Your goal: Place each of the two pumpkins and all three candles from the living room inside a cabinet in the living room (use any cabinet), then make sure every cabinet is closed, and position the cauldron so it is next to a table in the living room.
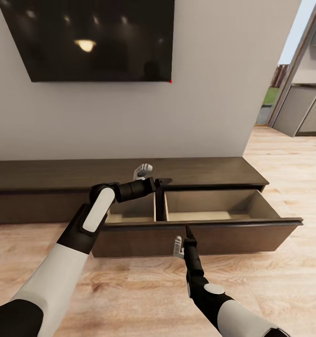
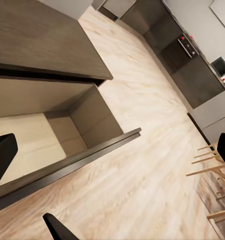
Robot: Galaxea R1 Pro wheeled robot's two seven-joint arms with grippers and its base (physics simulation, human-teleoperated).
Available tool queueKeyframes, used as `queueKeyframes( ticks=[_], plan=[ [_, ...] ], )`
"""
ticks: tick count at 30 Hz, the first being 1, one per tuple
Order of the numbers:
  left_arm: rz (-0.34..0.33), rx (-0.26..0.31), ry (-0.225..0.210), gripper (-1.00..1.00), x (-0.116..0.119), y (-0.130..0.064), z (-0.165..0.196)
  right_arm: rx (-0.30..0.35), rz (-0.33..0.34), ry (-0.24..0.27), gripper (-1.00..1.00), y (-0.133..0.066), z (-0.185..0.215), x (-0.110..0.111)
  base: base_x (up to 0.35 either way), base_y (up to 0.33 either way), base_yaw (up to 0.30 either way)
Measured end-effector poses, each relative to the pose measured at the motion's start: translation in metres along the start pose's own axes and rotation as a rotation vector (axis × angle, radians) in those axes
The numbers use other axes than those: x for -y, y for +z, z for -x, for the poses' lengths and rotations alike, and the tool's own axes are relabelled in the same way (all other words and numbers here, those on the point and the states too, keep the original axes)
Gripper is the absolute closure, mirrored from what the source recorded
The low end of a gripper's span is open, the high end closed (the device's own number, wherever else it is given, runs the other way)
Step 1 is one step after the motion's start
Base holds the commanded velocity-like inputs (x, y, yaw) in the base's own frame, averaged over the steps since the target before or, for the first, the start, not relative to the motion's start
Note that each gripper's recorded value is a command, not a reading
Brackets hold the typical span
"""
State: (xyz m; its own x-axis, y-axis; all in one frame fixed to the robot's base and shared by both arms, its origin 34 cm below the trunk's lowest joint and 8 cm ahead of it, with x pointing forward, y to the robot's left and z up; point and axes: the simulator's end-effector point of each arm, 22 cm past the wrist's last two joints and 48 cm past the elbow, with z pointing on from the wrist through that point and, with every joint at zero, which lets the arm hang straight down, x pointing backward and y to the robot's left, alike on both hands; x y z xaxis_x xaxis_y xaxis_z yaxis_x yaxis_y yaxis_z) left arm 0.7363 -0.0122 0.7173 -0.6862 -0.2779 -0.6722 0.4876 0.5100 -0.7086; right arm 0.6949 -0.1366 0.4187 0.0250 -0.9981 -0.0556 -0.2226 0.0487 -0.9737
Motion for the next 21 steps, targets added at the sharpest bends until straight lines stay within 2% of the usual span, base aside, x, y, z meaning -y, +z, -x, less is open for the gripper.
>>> queueKeyframes(
  ticks=[5,16,21],
  plan=[
    [0.012,0.004,0.004,-1.0,0.003,-0.003,0.012,0.006,0.008,-0.011,-1.0,-0.001,0.001,0.008,-0.01,0.0,0.0],
    [0.014,-0.002,-0.004,-1.0,0.015,-0.004,0.031,0.012,0.016,-0.005,-1.0,-0.002,0.009,0.03,-0.288,0.0,0.0],
    [0.004,-0.013,-0.021,-1.0,0.025,0.001,0.035,0.003,0.027,0.025,-1.0,-0.005,0.008,0.036,-0.063,0.0,0.0]
  ],
)
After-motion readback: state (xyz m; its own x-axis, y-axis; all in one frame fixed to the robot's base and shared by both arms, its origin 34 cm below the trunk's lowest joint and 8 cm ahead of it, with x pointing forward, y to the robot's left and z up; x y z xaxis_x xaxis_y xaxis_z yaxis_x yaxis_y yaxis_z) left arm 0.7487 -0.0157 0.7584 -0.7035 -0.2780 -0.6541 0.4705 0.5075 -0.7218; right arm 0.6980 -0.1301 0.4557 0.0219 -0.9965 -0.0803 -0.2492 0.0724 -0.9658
